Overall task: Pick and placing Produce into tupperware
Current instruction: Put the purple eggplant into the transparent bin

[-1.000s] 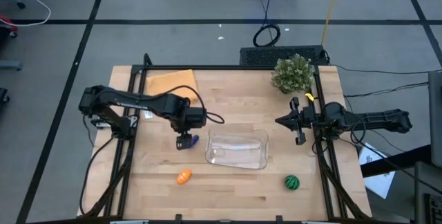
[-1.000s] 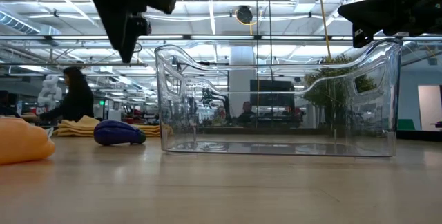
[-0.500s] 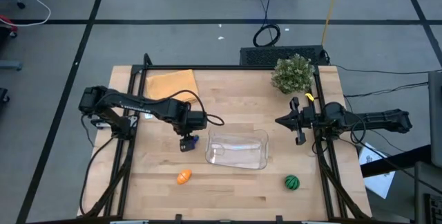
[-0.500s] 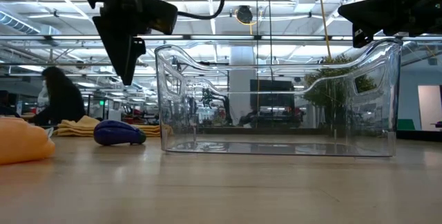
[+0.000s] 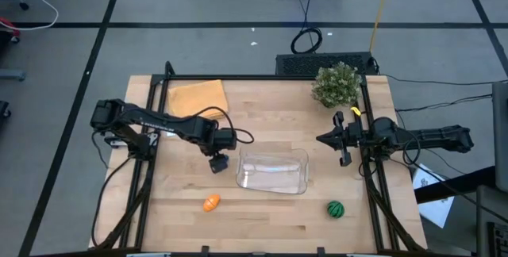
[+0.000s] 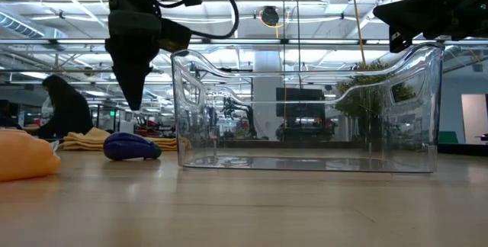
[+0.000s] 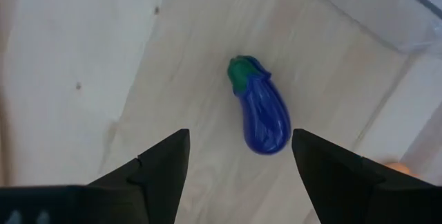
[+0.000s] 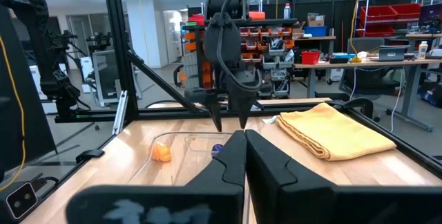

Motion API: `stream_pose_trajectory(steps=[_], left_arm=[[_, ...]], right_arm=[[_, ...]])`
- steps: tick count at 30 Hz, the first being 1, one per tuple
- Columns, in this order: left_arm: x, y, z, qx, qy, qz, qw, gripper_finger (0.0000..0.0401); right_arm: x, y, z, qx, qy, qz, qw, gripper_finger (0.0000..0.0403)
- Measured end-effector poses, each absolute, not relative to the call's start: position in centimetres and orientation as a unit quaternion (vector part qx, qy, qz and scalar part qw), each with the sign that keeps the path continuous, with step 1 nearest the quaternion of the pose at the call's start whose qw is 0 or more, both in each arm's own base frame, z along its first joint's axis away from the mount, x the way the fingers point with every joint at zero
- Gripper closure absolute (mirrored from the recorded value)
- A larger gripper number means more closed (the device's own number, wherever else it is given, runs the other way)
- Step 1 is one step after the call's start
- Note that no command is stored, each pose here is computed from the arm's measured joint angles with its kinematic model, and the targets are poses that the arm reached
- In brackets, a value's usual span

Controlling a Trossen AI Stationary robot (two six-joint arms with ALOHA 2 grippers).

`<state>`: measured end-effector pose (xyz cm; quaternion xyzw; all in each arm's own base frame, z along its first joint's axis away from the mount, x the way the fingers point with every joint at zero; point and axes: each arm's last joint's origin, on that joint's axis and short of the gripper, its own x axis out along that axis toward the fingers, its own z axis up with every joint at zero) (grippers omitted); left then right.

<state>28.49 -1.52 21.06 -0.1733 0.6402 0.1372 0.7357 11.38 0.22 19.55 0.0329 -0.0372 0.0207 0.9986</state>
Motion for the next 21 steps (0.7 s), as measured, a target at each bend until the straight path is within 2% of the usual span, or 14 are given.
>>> stream_pose_trajectory(steps=[21], left_arm=[[28.59,-1.80,20.11,-0.218,0.628,0.131,0.736,0.0143]], right_arm=[[11.38,0.22,19.54,0.033,-0.037,0.021,0.999,0.0403]])
